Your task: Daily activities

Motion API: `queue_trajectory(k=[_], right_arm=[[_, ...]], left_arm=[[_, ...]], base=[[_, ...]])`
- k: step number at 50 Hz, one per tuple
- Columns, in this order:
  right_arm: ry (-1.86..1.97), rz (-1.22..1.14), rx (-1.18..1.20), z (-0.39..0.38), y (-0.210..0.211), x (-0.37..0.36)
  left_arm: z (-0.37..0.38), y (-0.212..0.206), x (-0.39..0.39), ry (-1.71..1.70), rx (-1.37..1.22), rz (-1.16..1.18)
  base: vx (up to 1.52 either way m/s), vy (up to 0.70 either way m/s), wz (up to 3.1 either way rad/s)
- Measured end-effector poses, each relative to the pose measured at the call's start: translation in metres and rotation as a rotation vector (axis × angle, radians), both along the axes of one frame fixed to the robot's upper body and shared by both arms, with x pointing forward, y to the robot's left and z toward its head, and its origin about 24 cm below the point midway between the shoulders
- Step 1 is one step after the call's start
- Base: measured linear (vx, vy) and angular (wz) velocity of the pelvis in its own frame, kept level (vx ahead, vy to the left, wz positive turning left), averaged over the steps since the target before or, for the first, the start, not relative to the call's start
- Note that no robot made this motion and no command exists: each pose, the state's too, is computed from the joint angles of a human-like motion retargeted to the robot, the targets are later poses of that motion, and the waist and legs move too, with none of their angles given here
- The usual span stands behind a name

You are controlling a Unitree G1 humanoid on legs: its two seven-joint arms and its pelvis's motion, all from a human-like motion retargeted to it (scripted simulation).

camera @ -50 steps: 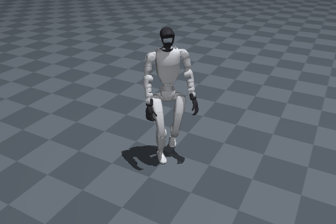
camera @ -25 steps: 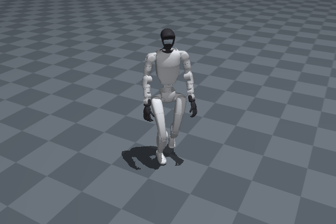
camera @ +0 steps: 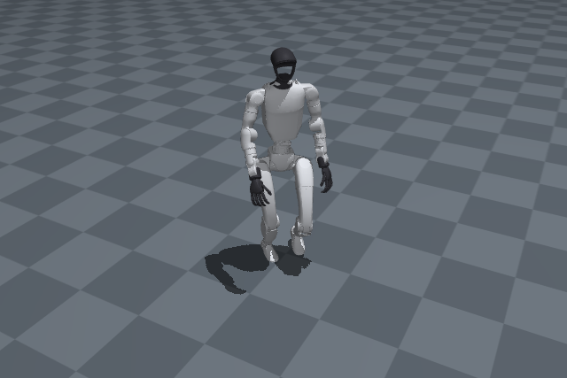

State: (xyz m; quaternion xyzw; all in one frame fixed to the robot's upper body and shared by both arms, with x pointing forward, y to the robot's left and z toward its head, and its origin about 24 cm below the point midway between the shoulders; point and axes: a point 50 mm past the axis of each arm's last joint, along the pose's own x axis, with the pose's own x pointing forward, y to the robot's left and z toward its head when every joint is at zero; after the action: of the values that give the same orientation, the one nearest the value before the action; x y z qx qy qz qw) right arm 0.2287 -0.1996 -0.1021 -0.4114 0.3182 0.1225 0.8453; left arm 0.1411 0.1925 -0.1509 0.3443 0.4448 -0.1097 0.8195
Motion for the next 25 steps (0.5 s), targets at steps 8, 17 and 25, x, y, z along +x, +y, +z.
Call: queue_trajectory(k=[8,17,25], right_arm=[[-0.083,0.042,0.063,0.016,0.019,0.022],[0.064,0.061,0.070,-0.010,0.027,-0.011],[0.294,0.029,0.039,-0.043,0.012,-0.069]], left_arm=[[-0.004,0.001,-0.010,0.042,-0.024,0.066],[-0.004,0.007,-0.011,0.049,-0.004,0.073],[-0.002,0.009,-0.007,0.021,0.011,0.047]], base=[[0.02,0.00,-0.08],[0.04,0.02,0.02],[0.07,0.04,0.14]])
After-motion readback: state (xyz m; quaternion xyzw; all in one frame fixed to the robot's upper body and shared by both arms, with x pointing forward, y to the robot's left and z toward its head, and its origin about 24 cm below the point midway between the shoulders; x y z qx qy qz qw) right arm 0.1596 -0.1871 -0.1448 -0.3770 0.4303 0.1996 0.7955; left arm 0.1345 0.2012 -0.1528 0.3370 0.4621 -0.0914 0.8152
